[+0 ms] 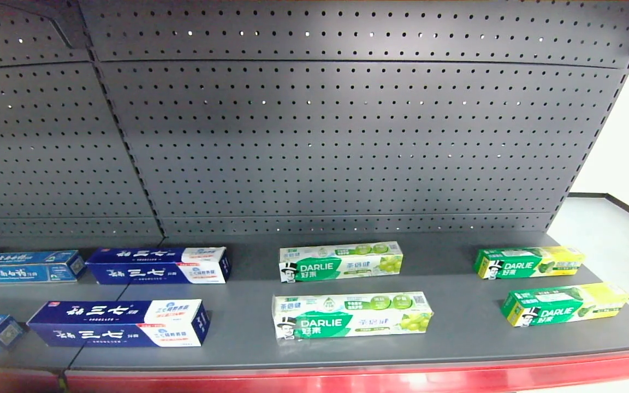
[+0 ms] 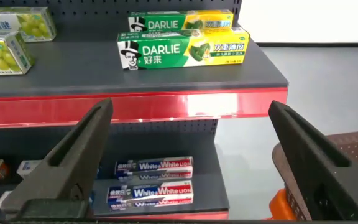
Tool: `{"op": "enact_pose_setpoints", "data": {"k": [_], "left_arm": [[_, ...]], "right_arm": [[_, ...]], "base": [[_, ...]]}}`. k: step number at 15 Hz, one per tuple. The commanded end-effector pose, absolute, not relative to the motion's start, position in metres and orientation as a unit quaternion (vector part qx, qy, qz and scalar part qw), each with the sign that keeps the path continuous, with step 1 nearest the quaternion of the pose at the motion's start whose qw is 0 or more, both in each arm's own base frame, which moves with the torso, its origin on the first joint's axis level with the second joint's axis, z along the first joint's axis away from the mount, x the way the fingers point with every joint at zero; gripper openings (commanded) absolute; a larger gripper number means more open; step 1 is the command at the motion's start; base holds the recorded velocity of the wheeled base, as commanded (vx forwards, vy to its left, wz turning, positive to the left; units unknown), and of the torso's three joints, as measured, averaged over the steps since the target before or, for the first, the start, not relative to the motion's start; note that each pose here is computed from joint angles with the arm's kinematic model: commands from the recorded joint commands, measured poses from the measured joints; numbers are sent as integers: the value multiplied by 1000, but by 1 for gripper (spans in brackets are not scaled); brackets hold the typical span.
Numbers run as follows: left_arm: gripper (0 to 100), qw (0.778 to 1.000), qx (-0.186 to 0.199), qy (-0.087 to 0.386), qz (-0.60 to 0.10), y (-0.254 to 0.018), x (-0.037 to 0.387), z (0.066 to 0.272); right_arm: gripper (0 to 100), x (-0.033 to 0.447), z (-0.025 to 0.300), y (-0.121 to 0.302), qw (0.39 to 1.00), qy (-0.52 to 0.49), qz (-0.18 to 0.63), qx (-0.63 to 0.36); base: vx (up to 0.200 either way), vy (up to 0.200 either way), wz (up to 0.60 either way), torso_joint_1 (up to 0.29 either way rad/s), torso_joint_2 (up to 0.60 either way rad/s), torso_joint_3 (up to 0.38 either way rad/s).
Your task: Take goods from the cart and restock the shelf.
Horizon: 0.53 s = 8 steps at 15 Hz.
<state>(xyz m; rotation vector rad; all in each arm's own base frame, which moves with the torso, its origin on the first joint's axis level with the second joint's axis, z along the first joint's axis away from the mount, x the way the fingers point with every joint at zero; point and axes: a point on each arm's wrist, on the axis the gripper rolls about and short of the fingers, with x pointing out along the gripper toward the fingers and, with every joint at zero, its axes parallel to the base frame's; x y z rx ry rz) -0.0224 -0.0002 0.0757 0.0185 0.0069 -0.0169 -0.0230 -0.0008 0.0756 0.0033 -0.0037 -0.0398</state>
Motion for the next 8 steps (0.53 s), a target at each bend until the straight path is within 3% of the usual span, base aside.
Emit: {"op": "enact_pose_setpoints", "data": {"k": [1, 8], "left_arm": [[100, 1000, 3, 5, -5, 0, -22, 75], [100, 1000, 1, 4, -1, 0, -22, 75]], "right_arm": [[100, -23, 76, -1, 1000, -1, -20, 2], [100, -23, 76, -1, 1000, -1, -19, 2]], "base": [[0, 0, 0, 0, 0, 0], [0, 0, 0, 0, 0, 0]]}}
